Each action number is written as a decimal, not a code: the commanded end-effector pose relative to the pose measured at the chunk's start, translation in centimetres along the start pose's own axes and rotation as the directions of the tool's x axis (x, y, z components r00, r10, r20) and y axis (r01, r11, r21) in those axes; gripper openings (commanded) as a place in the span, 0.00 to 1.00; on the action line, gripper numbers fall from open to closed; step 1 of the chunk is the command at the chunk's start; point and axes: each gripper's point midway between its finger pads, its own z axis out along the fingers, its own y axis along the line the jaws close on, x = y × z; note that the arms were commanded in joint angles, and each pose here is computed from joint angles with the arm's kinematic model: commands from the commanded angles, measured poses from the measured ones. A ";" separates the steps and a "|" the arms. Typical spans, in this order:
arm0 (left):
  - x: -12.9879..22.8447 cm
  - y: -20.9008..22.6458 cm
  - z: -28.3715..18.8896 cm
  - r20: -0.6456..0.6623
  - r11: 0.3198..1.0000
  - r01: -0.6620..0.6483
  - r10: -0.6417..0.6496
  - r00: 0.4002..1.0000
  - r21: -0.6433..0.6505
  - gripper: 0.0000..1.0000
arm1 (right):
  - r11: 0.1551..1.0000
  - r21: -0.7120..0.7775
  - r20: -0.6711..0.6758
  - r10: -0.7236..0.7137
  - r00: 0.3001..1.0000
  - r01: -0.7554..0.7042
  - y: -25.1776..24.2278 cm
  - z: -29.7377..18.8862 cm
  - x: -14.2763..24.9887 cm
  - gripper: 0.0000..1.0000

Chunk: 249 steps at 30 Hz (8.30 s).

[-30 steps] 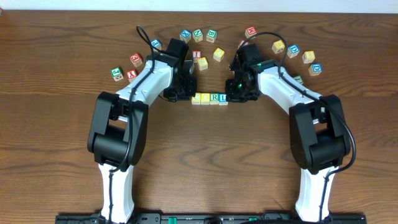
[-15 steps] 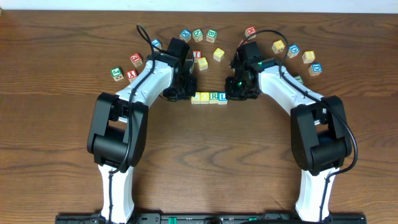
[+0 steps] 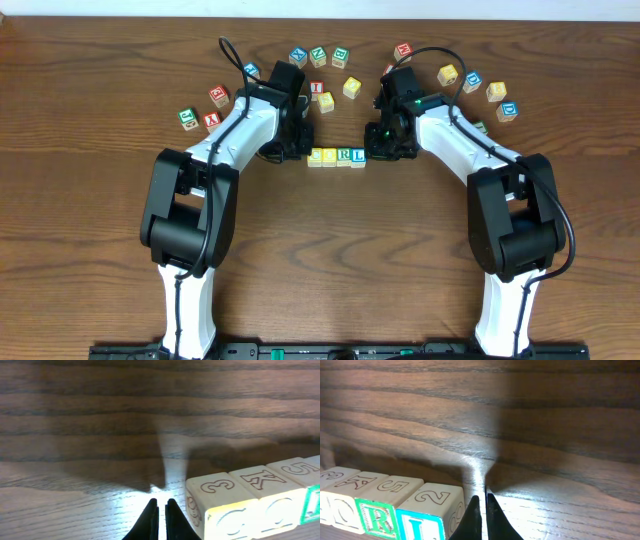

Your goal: Spell out CORL

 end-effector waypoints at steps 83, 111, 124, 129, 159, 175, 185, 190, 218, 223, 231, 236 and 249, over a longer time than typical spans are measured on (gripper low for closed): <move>-5.6 6.2 -20.5 0.465 0.981 0.161 -0.095 0.880 -0.106 0.07 | 0.993 0.116 0.077 -0.006 0.997 -0.003 3.1 -0.8 3.8 0.01; -3.2 4.8 -28.8 0.603 0.987 0.144 -0.074 0.795 -0.068 0.42 | 1.000 0.018 0.563 -0.026 0.826 0.019 2.3 -27.8 1.1 0.46; -2.5 5.1 -28.1 0.570 0.986 0.149 -0.079 0.817 -0.077 0.98 | 0.992 0.072 0.769 0.009 0.639 -0.100 -3.3 -39.5 6.6 0.99; -2.5 5.1 -28.1 0.571 0.986 0.149 -0.079 0.817 -0.077 0.98 | 0.993 0.065 0.783 0.009 0.622 -0.096 -3.4 -40.6 8.0 0.99; -2.5 5.1 -28.1 0.571 0.986 0.149 -0.079 0.817 -0.077 0.98 | 0.986 0.162 0.896 -0.127 0.425 -0.048 -5.7 -38.8 6.4 0.99; -2.5 5.1 -28.1 0.570 0.986 0.149 -0.079 0.817 -0.077 0.98 | 0.990 0.139 0.977 -0.138 0.164 0.009 -10.5 -28.1 13.0 0.99; -2.5 5.1 -28.1 0.570 0.986 0.149 -0.079 0.817 -0.077 0.98 | 0.988 0.156 0.967 -0.154 0.204 0.003 -12.1 -22.9 13.6 0.99; -2.5 5.1 -28.1 0.571 0.986 0.149 -0.079 0.817 -0.077 0.98 | 0.986 0.166 0.957 -0.160 0.243 -0.004 -12.5 -21.8 13.8 0.99; -2.5 5.1 -28.1 0.570 0.986 0.149 -0.079 0.818 -0.078 0.98 | 0.986 0.165 0.957 -0.160 0.243 -0.001 -12.5 -21.8 13.8 0.99; -1.9 5.1 -28.3 0.561 0.985 0.151 -0.080 0.824 -0.080 0.98 | 0.986 0.165 0.957 -0.160 0.243 -0.001 -12.5 -21.8 13.8 0.99; 0.6 7.5 -31.9 0.636 0.963 0.194 -0.032 0.771 -0.187 0.98 | 0.986 0.165 0.957 -0.159 0.243 -0.001 -12.5 -21.8 13.8 0.99; 2.4 10.4 -33.2 0.725 0.950 0.270 -0.074 0.685 -0.159 0.98 | 0.986 0.165 0.957 -0.159 0.243 -0.001 -12.5 -21.8 13.8 0.99; 9.7 16.0 -30.4 0.916 0.929 0.362 -0.079 0.392 -0.075 0.98 | 0.986 0.165 0.957 -0.159 0.243 -0.001 -12.5 -21.8 13.8 0.99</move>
